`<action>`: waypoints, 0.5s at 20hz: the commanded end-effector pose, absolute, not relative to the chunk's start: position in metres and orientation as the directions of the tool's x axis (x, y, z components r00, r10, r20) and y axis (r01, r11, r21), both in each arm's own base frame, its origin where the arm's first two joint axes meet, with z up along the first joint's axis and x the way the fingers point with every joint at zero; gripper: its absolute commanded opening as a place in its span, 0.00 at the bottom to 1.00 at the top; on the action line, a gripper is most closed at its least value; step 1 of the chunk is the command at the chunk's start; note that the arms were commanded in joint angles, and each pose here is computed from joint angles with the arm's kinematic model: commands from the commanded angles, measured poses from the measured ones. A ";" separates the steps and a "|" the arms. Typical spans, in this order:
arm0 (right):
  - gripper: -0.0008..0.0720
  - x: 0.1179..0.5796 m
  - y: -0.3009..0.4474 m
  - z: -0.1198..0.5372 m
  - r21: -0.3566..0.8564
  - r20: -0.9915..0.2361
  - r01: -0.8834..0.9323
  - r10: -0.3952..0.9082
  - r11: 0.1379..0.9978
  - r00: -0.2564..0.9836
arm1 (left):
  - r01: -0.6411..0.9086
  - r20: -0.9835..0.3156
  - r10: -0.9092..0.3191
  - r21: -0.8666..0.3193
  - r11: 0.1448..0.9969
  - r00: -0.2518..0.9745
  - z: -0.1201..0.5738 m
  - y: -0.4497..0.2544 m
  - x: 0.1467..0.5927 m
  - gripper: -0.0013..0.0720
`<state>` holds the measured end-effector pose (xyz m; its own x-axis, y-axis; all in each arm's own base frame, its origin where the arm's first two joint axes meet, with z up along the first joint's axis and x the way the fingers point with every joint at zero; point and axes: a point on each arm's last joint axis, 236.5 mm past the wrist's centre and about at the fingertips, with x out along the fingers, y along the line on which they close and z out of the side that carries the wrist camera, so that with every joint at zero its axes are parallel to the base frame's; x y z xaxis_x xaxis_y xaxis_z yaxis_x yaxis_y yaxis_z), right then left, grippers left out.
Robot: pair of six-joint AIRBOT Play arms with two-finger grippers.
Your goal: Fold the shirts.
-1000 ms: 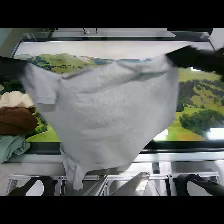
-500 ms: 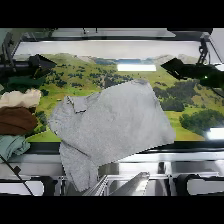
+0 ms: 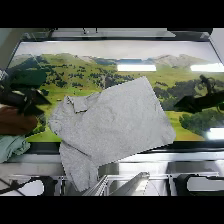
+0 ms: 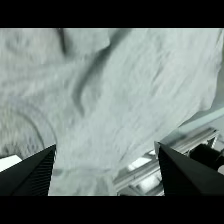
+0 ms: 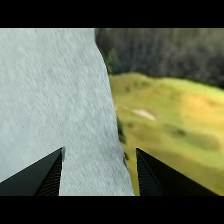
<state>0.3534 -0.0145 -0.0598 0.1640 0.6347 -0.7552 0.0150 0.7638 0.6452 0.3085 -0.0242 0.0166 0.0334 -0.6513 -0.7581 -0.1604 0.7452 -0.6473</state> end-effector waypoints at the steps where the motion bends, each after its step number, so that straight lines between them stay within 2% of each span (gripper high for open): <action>1: 0.69 0.293 -0.012 -0.106 0.638 -0.767 0.076 0.641 0.767 -0.036 | -0.267 -0.811 -0.574 -0.532 0.803 -0.109 -0.042 -0.031 0.214 0.99; 4: 0.69 0.275 -0.004 -0.124 0.653 -0.742 0.120 0.663 0.748 -0.096 | -0.301 -0.822 -0.560 -0.511 0.805 -0.103 -0.066 -0.043 0.181 0.99; 7: 0.69 0.261 0.012 -0.134 0.689 -0.693 0.172 0.710 0.704 -0.126 | -0.311 -0.854 -0.519 -0.487 0.816 -0.026 -0.084 -0.043 0.178 0.99; 10: 0.69 0.255 0.029 -0.133 0.705 -0.674 0.146 0.720 0.694 -0.166 | -0.296 -0.858 -0.513 -0.485 0.823 -0.021 -0.093 -0.043 0.175 0.99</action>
<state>0.2580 0.0293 -0.1125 -0.1541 0.7655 -0.6247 0.1683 0.6433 0.7469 0.1808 -0.0447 -0.0780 -0.0439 -0.5415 -0.8395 -0.3077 0.8068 -0.5043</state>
